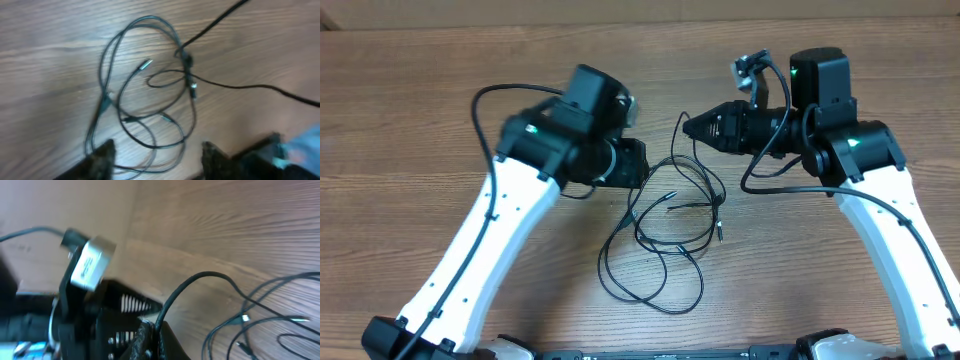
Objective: Untangle cables
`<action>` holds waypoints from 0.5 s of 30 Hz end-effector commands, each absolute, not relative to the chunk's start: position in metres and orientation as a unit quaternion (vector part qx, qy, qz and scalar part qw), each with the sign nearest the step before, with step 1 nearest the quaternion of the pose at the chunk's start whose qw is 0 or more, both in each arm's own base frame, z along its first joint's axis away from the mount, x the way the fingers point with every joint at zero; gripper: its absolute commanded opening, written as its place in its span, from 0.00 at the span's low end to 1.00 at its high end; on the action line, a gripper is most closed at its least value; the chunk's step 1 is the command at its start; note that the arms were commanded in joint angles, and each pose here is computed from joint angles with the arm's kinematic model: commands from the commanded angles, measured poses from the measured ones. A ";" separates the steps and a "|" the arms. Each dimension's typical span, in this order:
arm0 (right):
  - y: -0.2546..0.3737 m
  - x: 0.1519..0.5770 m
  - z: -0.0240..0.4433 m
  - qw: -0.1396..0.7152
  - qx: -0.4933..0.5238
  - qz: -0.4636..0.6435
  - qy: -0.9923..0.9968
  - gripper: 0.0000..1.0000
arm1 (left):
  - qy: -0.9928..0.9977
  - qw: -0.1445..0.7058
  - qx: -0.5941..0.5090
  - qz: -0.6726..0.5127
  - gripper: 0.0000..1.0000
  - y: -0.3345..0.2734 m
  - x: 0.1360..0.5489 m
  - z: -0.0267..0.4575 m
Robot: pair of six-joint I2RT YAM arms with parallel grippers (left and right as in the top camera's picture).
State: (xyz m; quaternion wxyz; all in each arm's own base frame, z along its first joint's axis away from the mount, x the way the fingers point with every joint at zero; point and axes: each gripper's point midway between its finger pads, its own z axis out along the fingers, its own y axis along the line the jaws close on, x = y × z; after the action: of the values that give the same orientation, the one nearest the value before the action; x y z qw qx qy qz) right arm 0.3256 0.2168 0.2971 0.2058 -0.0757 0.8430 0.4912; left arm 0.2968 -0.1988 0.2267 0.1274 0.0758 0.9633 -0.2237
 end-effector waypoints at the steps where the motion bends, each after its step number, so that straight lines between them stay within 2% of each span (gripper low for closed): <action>1: 0.228 0.315 0.325 0.214 -0.138 0.540 0.802 0.04 | 0.930 0.112 0.144 -0.318 0.73 -0.212 0.288 0.242; 3: 0.234 0.308 0.340 0.217 -0.169 0.568 0.776 0.04 | 0.905 0.127 0.209 -0.349 0.78 -0.217 0.284 0.251; 7: 0.241 0.295 0.367 0.215 -0.221 0.617 0.725 0.04 | 0.854 0.154 0.312 -0.388 0.77 -0.232 0.273 0.263; 15: 0.242 0.291 0.378 0.204 -0.225 0.635 0.710 0.04 | 0.810 0.202 0.359 -0.418 0.81 -0.251 0.279 0.281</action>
State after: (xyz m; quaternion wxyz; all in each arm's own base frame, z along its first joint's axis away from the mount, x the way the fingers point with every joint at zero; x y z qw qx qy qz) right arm 0.3005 0.2420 0.3625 0.2135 -0.2079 0.7277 0.6178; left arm 0.2822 -0.2404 0.2704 0.1853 0.3267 0.8407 -0.3901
